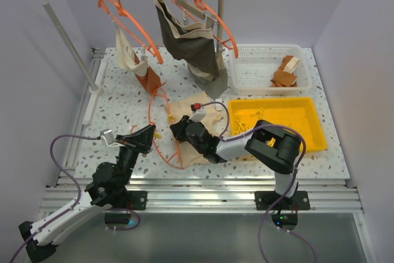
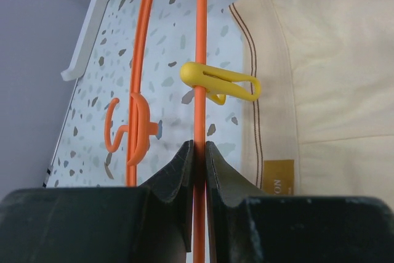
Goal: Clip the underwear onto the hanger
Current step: Adjust the hanger at the center of the board.
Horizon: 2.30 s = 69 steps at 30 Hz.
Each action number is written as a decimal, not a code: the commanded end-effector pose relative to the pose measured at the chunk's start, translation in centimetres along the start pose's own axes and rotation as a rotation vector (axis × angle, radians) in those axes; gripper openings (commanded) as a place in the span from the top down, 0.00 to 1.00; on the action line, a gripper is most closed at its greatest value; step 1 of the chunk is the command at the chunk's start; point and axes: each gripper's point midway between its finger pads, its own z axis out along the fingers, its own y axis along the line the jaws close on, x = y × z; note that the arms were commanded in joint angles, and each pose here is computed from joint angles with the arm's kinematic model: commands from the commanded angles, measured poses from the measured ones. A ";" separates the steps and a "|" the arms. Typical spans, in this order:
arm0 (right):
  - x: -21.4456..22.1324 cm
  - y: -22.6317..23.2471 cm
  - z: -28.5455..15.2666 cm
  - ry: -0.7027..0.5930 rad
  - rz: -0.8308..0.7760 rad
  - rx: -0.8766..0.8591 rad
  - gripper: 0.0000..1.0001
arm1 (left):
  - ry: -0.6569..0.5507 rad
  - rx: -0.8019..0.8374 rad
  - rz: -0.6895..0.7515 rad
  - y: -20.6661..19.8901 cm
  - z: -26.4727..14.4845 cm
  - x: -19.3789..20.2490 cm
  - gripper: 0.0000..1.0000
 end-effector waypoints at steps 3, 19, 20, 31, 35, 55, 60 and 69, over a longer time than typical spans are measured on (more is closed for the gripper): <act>-0.2 2.0 2.0 -0.055 0.069 0.018 1.00 | 0.109 -0.087 0.083 5.6 -1.4 6.0 1.00; 1.8 2.9 2.6 -0.026 -0.041 0.028 0.77 | 0.106 -0.090 0.073 5.4 -1.5 5.6 1.00; 1.7 2.8 2.5 -0.026 -0.059 0.033 0.72 | 0.107 -0.092 0.077 5.5 -1.5 5.6 1.00; -0.5 2.2 -1.2 -0.104 -0.196 -0.006 0.55 | 0.105 -0.188 0.093 7.9 -1.7 6.4 1.00; -1.2 1.2 -2.9 -0.129 -0.229 0.007 0.55 | 0.099 -0.234 0.090 9.0 -1.9 6.8 1.00; -5.1 -0.8 -10.8 -0.185 -0.275 -0.055 0.53 | 0.158 -0.527 0.030 16.1 -5.2 10.7 1.00; -5.3 -1.3 -11.9 -0.190 -0.277 -0.068 0.53 | 0.150 -0.553 -0.009 16.3 -5.3 11.0 1.00; -3.8 -1.1 -11.1 -0.132 -0.360 -0.088 0.52 | -0.005 -0.637 0.027 16.3 -5.8 9.5 1.00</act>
